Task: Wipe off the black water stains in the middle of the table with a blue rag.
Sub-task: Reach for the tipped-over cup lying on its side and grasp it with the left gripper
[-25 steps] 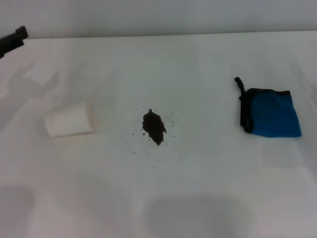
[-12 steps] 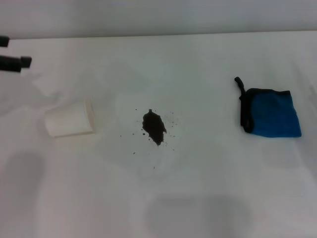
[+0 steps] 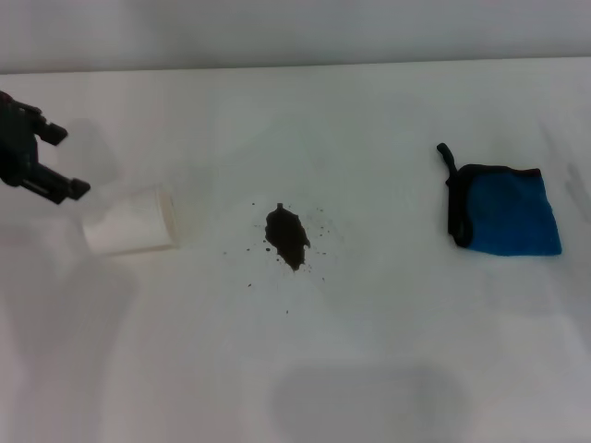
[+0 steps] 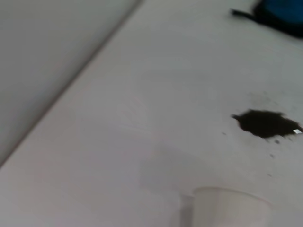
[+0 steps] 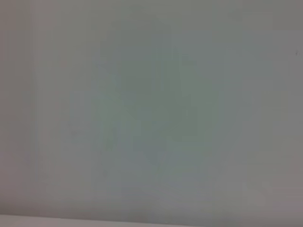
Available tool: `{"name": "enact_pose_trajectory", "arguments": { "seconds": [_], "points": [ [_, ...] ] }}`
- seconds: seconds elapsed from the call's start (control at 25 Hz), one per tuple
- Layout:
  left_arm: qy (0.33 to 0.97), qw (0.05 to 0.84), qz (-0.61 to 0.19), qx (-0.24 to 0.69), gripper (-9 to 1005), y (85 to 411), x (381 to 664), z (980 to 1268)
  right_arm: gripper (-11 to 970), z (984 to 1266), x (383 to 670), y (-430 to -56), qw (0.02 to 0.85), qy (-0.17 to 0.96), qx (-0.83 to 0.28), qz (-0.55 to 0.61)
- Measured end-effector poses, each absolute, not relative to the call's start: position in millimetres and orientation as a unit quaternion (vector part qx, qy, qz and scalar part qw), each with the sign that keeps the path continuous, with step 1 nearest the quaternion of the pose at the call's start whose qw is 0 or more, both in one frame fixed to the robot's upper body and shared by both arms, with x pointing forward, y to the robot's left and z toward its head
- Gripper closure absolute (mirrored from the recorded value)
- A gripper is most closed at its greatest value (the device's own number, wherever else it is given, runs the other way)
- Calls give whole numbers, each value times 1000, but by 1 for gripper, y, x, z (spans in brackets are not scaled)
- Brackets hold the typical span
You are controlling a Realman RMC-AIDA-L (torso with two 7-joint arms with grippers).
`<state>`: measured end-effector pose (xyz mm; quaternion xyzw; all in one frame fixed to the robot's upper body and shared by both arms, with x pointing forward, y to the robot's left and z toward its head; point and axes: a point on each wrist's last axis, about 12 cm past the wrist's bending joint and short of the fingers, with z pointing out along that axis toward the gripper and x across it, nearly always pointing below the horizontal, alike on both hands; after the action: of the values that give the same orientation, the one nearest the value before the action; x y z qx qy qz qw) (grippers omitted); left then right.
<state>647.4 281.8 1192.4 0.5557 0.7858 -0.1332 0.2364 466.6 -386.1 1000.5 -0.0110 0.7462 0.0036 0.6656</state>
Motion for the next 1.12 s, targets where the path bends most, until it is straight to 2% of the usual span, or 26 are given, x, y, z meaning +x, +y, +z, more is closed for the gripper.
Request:
{"name": "enact_pose_trajectory", "arguments": {
  "seconds": [0.4, 0.8, 1.12],
  "points": [
    [738, 188, -108, 639, 104, 247, 643, 1178, 196, 997, 464, -383, 661, 751, -4, 8],
    [741, 196, -87, 637, 103, 252, 642, 1160, 197, 994, 461, -381, 658, 753, -1, 14],
    [740, 210, -104, 631, 103, 246, 637, 1136, 197, 995, 460, -380, 659, 752, -3, 16]
  ]
}}
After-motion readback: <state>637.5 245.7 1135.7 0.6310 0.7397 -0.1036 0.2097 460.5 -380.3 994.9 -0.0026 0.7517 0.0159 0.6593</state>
